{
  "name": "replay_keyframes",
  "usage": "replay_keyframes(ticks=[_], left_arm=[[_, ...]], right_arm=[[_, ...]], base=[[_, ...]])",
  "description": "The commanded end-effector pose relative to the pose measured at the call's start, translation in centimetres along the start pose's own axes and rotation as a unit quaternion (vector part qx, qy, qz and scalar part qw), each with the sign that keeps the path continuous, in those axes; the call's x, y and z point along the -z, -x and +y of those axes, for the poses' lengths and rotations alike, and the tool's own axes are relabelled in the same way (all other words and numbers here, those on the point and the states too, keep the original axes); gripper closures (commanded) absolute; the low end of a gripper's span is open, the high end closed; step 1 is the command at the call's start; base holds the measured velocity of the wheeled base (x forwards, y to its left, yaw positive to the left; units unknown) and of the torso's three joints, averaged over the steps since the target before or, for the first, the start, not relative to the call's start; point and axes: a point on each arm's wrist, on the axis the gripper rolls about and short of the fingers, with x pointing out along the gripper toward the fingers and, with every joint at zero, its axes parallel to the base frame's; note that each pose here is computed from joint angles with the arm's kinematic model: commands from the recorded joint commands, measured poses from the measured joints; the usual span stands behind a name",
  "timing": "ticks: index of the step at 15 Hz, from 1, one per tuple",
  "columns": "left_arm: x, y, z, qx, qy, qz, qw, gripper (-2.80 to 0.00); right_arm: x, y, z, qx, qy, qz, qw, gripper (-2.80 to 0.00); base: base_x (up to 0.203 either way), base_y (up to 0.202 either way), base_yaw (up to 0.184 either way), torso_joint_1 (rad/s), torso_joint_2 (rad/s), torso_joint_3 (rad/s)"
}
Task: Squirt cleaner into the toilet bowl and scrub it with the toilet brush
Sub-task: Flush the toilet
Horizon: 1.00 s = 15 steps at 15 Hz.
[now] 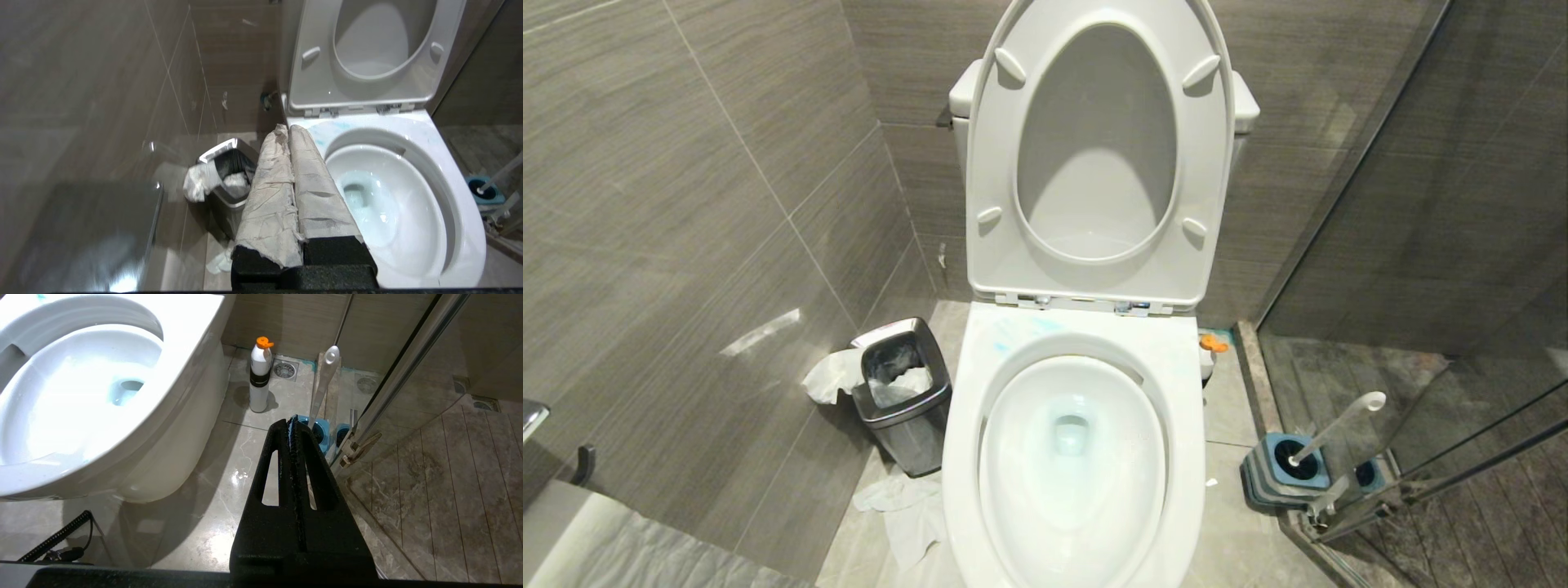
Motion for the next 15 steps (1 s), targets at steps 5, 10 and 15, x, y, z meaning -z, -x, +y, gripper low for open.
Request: replay_keyframes(ticks=[5, 10, 15], left_arm=[[-6.3, -17.4, 2.8, 0.004, 0.007, 0.038, 0.9992, 0.00], [-8.9, -25.8, 4.2, 0.000, 0.024, -0.004, 0.9997, 0.00], [-9.4, -28.0, 6.0, 0.046, 0.078, 0.088, 0.9920, 0.00]], right_arm=[[0.0, 0.0, 0.0, -0.001, 0.000, 0.001, 1.000, 0.00], [0.0, 0.0, 0.0, 0.000, 0.000, 0.001, 1.000, 0.00], [0.0, 0.0, 0.0, -0.001, 0.000, 0.001, 1.000, 0.00]], base=[[0.000, 0.000, 0.000, 0.000, 0.00, 0.000], [0.000, 0.000, 0.000, 0.000, 0.00, 0.000], [0.000, 0.000, 0.000, 0.000, 0.00, 0.000]])
